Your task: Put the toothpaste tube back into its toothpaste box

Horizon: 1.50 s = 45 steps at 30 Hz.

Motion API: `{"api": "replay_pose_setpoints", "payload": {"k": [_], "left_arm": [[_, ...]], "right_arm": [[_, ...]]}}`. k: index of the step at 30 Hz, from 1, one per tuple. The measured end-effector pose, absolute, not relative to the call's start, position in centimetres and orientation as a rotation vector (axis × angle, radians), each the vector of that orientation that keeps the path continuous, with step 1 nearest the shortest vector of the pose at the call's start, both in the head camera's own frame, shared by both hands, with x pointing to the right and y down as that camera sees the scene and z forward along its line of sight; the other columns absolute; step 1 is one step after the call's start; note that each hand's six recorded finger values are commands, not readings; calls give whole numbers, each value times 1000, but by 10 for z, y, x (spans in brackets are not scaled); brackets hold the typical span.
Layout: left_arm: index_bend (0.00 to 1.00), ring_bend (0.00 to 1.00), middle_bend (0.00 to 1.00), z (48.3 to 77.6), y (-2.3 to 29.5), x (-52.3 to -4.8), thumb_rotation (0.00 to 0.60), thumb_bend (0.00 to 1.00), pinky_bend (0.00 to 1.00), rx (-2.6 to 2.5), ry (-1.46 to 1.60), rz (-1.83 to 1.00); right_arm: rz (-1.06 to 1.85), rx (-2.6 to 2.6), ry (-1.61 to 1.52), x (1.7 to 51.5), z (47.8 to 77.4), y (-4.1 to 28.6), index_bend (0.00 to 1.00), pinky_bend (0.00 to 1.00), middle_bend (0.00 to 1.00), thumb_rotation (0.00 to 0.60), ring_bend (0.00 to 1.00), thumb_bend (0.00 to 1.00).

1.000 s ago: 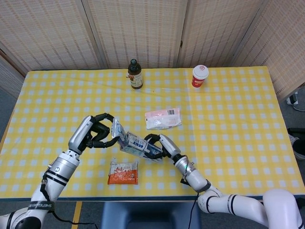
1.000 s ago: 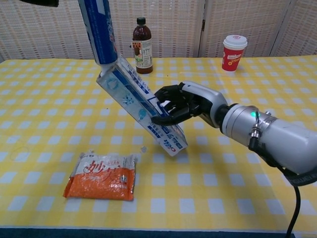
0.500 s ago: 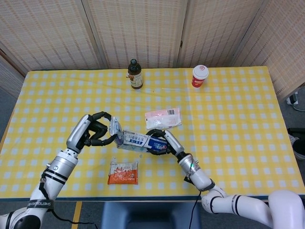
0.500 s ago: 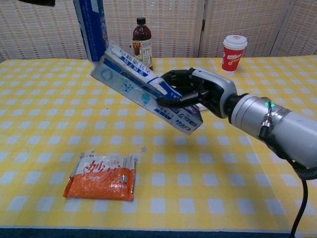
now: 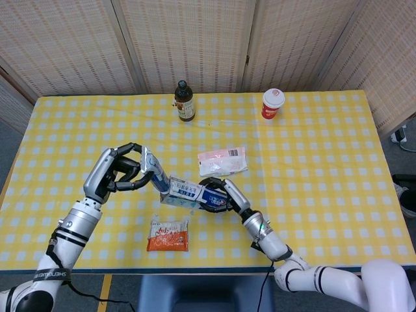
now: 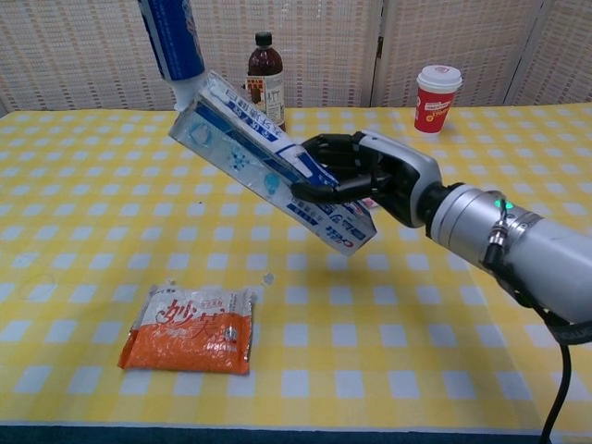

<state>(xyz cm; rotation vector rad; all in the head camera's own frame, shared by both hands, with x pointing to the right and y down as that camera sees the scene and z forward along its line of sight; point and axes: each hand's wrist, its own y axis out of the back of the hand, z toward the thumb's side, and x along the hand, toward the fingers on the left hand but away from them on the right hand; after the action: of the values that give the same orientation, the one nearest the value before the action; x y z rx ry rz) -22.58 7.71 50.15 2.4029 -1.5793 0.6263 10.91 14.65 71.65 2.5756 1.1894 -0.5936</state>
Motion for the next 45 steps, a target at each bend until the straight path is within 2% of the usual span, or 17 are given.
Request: {"api": "replay_pose_setpoints", "payload": {"k": [20, 29, 31, 34, 37, 39, 45], "left_arm": [[847, 1000, 1000, 501, 80, -232, 600, 799, 1000, 2361, -1599, 599], [828, 1000, 1000, 511, 88, -224, 600, 776, 1000, 2394, -1552, 640], [706, 1000, 1000, 513, 89, -221, 600, 700, 1000, 2401, -1548, 647], [267, 1000, 1000, 516, 91, -216, 600, 434, 1000, 2422, -1539, 655], [46, 1000, 1000, 519, 92, -213, 600, 295, 1000, 2443, -1512, 669], [4, 1000, 1000, 521, 93, -212, 600, 252, 1000, 2453, -1490, 682], [0, 1000, 1000, 522, 91, -214, 600, 219, 1000, 2466, -1485, 686]], "right_arm": [[-227, 2387, 1197, 109, 713, 144, 519, 340, 378, 600, 390, 324], [-224, 2436, 1186, 103, 706, 145, 519, 339, 378, 600, 390, 324], [-226, 2438, 1186, 102, 705, 146, 519, 340, 379, 600, 390, 324], [-232, 2442, 1186, 101, 704, 147, 519, 341, 382, 600, 390, 324], [-238, 2444, 1188, 102, 703, 147, 519, 340, 382, 600, 390, 323], [-241, 2446, 1186, 102, 703, 148, 519, 340, 382, 600, 390, 324], [-246, 2445, 1185, 103, 703, 149, 519, 340, 383, 600, 390, 324]]}}
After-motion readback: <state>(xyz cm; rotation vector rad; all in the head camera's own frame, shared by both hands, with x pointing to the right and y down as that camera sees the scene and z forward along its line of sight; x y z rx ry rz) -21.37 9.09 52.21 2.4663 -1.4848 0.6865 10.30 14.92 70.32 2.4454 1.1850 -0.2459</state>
